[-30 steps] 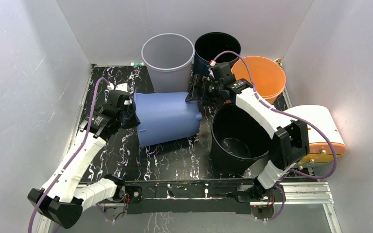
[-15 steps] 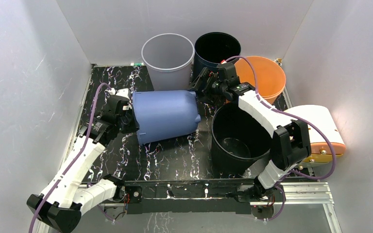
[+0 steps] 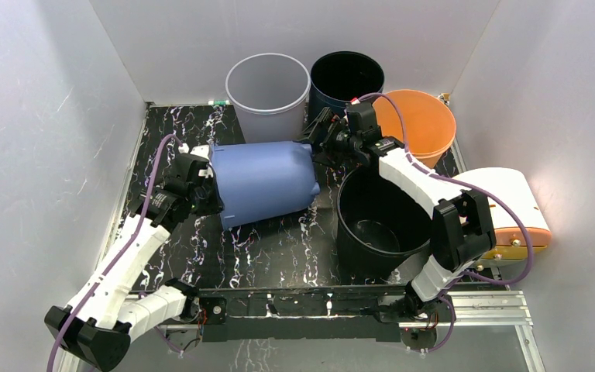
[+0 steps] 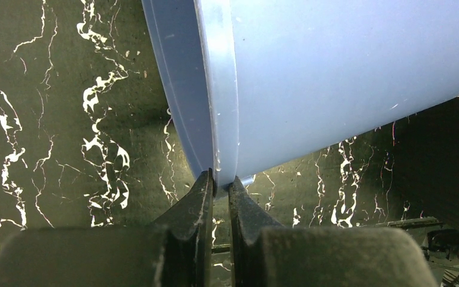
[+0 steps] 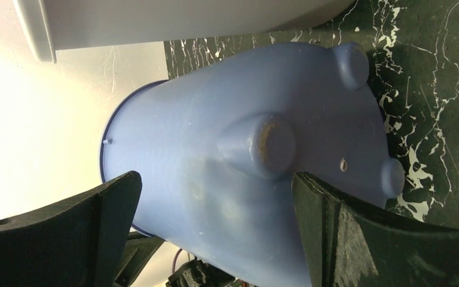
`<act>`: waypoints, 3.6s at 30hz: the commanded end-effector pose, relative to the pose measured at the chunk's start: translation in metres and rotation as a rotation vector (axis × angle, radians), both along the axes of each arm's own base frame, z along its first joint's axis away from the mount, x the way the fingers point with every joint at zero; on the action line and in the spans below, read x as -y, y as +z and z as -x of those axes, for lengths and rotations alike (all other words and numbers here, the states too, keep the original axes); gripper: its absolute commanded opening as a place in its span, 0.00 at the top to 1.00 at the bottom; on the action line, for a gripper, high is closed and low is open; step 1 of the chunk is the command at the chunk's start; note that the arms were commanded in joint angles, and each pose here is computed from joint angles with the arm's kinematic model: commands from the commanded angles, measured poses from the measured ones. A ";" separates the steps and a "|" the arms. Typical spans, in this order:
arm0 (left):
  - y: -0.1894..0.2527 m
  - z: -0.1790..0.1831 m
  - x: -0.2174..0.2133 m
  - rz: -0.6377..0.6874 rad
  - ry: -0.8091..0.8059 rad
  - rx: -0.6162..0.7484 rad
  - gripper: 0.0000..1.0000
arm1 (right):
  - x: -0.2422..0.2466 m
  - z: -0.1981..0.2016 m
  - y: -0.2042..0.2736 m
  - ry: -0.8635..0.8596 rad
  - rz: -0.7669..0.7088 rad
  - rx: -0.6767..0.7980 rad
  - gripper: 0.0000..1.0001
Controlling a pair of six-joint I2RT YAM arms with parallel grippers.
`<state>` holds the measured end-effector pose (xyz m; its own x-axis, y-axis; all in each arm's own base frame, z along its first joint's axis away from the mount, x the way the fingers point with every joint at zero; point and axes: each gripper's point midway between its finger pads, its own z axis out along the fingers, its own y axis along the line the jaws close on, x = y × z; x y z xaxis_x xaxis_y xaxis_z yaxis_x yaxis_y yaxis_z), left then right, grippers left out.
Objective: Turn the large container upside down
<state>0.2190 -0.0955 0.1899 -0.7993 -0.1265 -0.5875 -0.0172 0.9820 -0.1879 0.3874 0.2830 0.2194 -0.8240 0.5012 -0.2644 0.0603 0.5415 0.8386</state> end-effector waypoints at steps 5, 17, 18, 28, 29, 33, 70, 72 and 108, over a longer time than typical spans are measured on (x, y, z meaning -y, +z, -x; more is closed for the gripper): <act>-0.026 0.032 -0.007 0.006 0.020 -0.123 1.00 | -0.013 -0.018 0.005 0.011 -0.071 0.119 0.02; -0.035 0.033 -0.006 0.004 0.018 -0.150 1.00 | -0.017 -0.017 0.016 0.059 -0.093 0.208 0.11; -0.036 0.034 -0.006 0.003 0.020 -0.155 1.00 | -0.019 -0.018 0.016 0.069 -0.092 0.211 0.12; -0.019 0.036 -0.011 0.009 0.089 -0.159 1.00 | 0.002 -0.025 0.022 0.041 0.155 0.290 0.09; -0.015 0.035 -0.009 0.024 0.089 -0.151 1.00 | 0.005 -0.026 0.022 0.040 0.190 0.295 0.08; -0.004 0.030 -0.003 0.069 0.073 -0.092 1.00 | 0.016 -0.032 0.025 -0.001 0.349 0.344 0.06; -0.015 0.029 0.008 0.075 -0.036 -0.096 1.00 | -0.067 -0.001 0.098 0.318 -0.033 0.465 0.02; -0.007 0.024 0.013 0.092 -0.068 -0.071 1.00 | -0.060 0.017 0.131 0.316 -0.070 0.522 0.02; -0.022 0.009 0.031 0.139 -0.134 -0.044 1.00 | -0.089 0.076 0.164 0.392 -0.079 0.585 0.02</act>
<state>0.1972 -0.1213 0.1491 -0.8940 -0.0757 -0.4416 0.0648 0.9534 -0.2947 0.3543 0.3410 0.3649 -0.6359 0.3062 -0.7084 -0.5345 0.4874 0.6905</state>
